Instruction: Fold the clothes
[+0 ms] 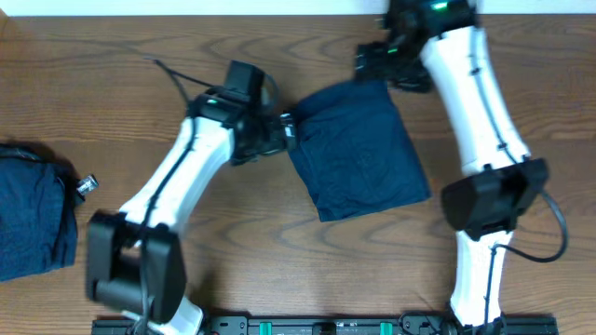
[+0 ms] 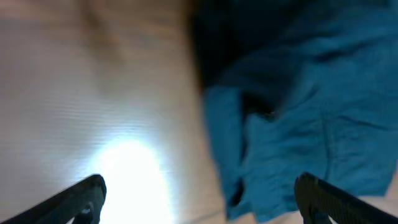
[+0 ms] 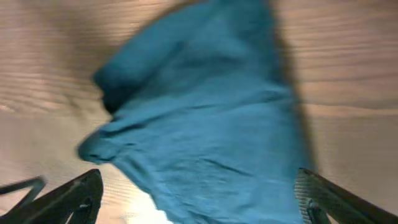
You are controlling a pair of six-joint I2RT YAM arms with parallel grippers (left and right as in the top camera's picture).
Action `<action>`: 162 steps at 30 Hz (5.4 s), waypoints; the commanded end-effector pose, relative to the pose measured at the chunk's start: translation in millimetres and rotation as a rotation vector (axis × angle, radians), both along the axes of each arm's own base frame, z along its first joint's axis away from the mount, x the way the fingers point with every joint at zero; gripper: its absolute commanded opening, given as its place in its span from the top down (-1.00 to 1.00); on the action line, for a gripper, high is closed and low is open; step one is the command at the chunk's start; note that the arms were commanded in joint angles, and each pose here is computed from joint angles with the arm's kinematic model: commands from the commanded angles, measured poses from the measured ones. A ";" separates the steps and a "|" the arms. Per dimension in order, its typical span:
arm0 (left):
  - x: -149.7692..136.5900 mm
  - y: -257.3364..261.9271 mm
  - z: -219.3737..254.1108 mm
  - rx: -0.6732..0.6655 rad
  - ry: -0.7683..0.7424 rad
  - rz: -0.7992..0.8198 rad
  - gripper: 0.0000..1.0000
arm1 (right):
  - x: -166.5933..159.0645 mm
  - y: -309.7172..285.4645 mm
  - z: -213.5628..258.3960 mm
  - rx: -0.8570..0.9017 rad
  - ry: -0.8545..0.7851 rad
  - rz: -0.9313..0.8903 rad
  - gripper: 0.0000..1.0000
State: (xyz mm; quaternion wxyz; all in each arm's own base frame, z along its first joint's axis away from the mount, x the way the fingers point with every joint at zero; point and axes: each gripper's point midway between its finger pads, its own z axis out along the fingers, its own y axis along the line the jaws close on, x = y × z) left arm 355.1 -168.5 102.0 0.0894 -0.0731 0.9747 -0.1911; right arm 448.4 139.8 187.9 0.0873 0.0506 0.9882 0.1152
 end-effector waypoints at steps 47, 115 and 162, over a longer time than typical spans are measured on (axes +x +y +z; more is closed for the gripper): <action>-58.1 -140.5 -181.7 -0.459 0.236 -0.059 -0.66 | -24.6 -124.6 -44.6 -0.194 0.201 -0.073 -0.92; -34.9 -77.1 -198.1 -0.337 0.245 0.023 -0.45 | -97.4 -106.9 -227.1 -0.041 0.502 -0.208 -0.55; 43.0 -26.1 57.6 -0.324 -0.406 0.145 0.88 | -88.0 -132.5 -228.4 -0.020 0.469 -0.267 0.97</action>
